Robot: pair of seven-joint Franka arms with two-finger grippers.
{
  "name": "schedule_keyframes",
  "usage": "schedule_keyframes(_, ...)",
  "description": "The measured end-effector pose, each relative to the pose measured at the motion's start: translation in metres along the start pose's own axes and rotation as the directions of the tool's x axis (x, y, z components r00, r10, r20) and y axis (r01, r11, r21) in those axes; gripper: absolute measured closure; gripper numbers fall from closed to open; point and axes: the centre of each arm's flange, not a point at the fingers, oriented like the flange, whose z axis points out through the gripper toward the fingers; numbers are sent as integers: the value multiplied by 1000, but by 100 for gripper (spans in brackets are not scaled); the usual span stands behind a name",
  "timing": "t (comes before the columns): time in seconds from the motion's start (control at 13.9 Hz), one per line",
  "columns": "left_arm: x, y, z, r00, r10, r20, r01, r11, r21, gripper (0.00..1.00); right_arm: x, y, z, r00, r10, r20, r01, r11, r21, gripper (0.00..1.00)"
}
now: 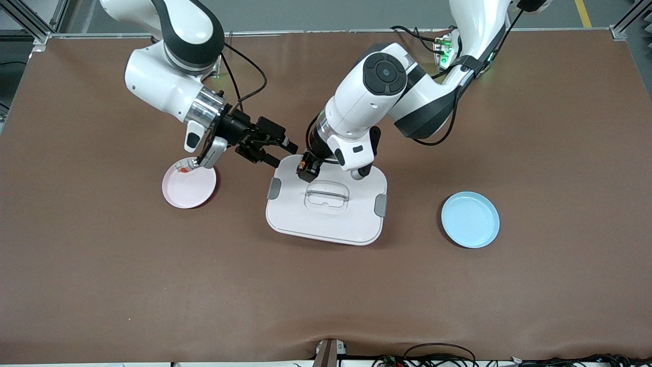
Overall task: Transfer orange switch to right arm and place
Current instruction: 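Hold the switch with the left gripper while the right gripper reaches it, then grasp the switch with the right gripper and open the left gripper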
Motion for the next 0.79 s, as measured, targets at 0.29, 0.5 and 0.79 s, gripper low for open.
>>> schedule_keyframes(0.29,1,1,0,1000,-1,0,1,1000,-1,28,-2,7,14,1000,-7,0,7,1000,-20,0)
schedule_keyframes(0.5,2,1,-1,1000,-2,-1,2,1000,-1,28,-5,5,18,1000,19,-3,-19,1000,-1,0)
schedule_keyframes(0.79,3,2,-1,1000,-4,-2,4,1000,-2,28,-15,-3,31,1000,29,5,-29,999,21,0)
